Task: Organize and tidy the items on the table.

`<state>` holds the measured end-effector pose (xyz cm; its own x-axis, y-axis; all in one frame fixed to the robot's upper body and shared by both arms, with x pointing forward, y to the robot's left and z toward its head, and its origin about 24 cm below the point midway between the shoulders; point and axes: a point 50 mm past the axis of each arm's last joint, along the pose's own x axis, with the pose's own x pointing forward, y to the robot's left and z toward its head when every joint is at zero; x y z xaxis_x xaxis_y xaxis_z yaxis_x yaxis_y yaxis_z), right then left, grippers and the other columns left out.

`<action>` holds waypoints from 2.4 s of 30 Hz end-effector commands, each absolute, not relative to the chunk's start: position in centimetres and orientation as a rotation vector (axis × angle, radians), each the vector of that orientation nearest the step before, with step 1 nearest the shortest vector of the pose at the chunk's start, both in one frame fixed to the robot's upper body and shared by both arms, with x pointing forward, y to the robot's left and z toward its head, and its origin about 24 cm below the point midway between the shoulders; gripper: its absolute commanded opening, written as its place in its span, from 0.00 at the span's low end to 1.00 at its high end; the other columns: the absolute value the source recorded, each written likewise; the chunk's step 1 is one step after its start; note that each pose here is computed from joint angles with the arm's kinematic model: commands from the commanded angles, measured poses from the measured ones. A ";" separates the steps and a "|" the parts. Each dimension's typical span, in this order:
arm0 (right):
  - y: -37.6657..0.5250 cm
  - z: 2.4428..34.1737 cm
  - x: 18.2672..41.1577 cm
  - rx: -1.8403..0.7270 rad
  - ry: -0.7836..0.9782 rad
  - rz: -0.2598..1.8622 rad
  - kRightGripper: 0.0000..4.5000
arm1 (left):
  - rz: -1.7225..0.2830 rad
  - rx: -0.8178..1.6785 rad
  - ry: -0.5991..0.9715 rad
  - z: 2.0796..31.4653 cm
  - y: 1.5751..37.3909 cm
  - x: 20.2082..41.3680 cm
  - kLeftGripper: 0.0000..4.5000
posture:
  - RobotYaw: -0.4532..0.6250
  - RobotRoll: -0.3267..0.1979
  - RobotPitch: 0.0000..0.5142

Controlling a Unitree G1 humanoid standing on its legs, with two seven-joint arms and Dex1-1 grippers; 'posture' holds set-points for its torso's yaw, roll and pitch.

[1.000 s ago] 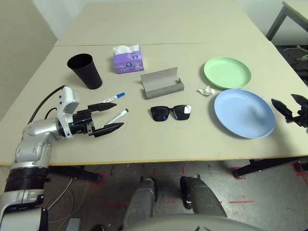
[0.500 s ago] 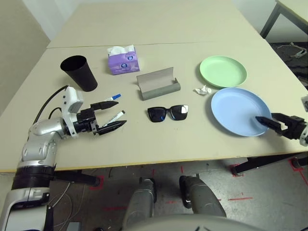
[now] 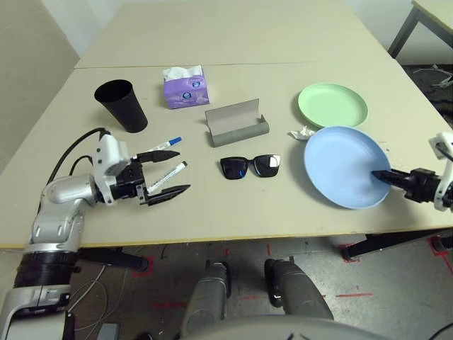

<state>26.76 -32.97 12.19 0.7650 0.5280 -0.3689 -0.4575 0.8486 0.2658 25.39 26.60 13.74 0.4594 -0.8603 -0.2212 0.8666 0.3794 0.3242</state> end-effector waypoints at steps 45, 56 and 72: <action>-28.6 20.2 38.2 -0.026 -0.049 -0.045 0.00 | -1.054 0.457 0.012 13.3 26.2 24.4 1.00 | 0.33 0.62 0.35; -28.7 19.9 37.5 -0.060 0.026 -0.021 0.00 | -1.024 0.462 -0.040 14.0 26.1 25.0 1.00 | 0.31 0.62 0.36; -28.0 19.9 36.3 0.004 0.020 0.024 0.99 | -1.014 0.462 -0.036 13.9 26.2 25.3 1.00 | 0.31 0.62 0.38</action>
<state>36.62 -27.89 20.01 0.9997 0.0173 -0.0187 -0.0177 0.9997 -0.0184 25.29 26.00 14.11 0.5282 -0.8296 -0.1809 0.8126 0.4320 0.3912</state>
